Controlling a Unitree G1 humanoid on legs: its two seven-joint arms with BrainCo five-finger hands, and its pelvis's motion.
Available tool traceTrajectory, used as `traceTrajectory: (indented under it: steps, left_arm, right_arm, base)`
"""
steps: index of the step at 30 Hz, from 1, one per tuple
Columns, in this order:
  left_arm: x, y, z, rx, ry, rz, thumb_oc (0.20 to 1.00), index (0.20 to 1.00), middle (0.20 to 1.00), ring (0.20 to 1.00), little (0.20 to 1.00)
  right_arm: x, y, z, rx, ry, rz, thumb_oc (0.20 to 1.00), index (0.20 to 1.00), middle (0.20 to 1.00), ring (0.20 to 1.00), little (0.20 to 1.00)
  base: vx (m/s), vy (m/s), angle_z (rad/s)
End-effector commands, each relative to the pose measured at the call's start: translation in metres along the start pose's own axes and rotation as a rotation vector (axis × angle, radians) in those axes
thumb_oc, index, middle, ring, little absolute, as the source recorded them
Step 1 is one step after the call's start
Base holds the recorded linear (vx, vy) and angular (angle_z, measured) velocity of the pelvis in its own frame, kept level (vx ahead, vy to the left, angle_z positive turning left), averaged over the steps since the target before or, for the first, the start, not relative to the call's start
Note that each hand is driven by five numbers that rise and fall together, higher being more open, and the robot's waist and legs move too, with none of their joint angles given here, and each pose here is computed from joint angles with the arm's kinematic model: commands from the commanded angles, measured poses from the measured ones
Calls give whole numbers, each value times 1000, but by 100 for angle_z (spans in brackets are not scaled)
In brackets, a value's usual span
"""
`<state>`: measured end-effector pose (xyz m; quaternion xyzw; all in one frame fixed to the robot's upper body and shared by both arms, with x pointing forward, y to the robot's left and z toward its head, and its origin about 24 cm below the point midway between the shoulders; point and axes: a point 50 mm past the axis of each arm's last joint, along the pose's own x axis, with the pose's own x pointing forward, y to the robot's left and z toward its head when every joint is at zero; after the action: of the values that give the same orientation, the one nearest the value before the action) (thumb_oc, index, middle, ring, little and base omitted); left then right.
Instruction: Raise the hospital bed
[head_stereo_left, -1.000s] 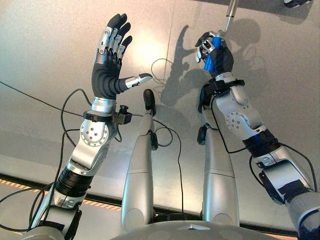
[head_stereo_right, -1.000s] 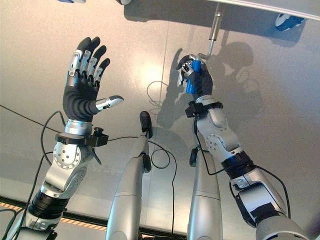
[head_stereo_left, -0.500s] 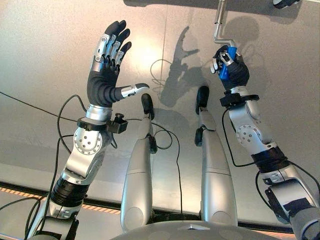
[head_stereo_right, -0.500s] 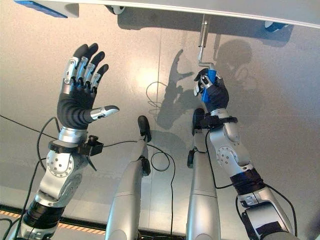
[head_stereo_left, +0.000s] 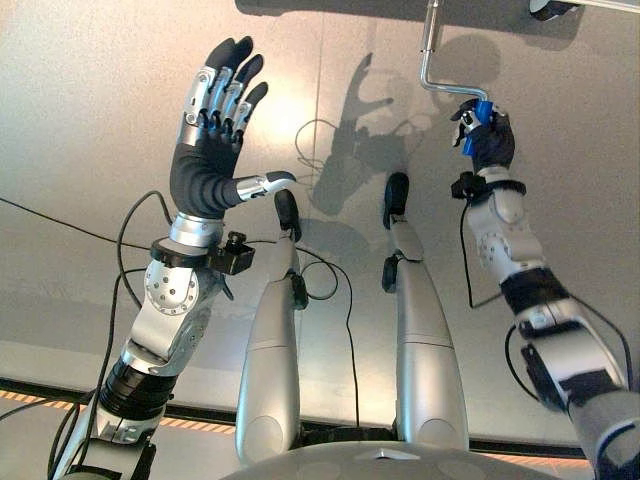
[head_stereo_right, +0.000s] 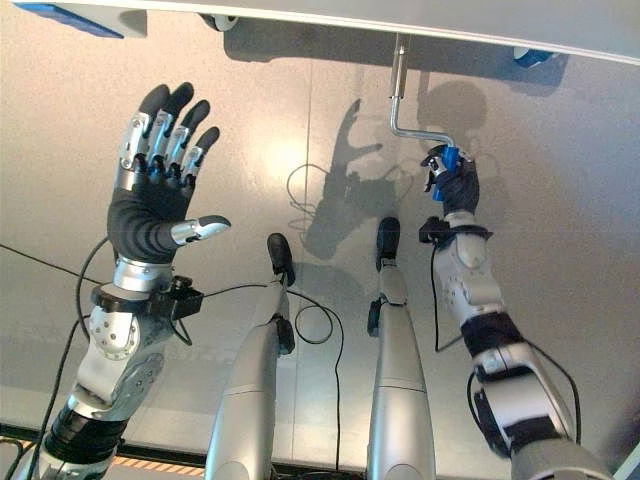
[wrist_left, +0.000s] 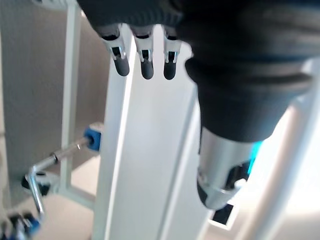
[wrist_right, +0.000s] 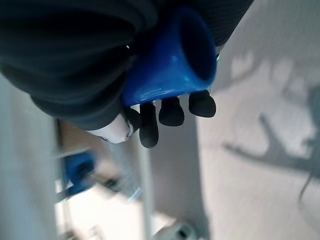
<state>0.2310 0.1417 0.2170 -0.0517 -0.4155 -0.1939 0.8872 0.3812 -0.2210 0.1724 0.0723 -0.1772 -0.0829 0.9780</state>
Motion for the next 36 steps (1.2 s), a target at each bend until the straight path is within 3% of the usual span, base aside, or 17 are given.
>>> traceTrajectory:
  steps: [1,6,11,19,23,28,36]
  left_arm:
    - [4,-12,25,-44,-145,-79,1000,1000,1000,1000,1000]
    - [13,-19,27,-52,-158,-130,1000,1000,1000,1000,1000]
    - [20,-23,27,-66,-179,-136,1000,1000,1000,1000,1000]
    - [27,-25,30,-76,-209,-121,1000,1000,1000,1000,1000]
    - [31,-27,29,-87,-216,-95,1000,1000,1000,1000,1000]
    - [36,-24,28,-79,-224,-43,1000,1000,1000,1000,1000]
    - [35,-17,29,-68,-231,17,1000,1000,1000,1000,1000]
  right_arm:
    - [15,-97,51,-12,-94,-452,200,200,200,200,200]
    - [17,-114,30,-166,138,-495,200,200,200,200,200]
    - [17,-116,23,-240,224,-492,200,200,200,200,200]
    - [19,-89,0,-376,346,-415,200,200,200,200,200]
    - [24,-46,-16,-459,377,-268,200,200,200,200,200]
    - [25,42,-32,-562,342,5,200,200,200,200,200]
    - [10,124,-38,-648,259,257,200,200,200,200,200]
  base:
    - [0,0,0]
    - [-1,7,4]
    - [-5,25,8]
    - [0,39,7]
    - [7,34,2]
    - [8,33,-4]
    - [6,28,-4]
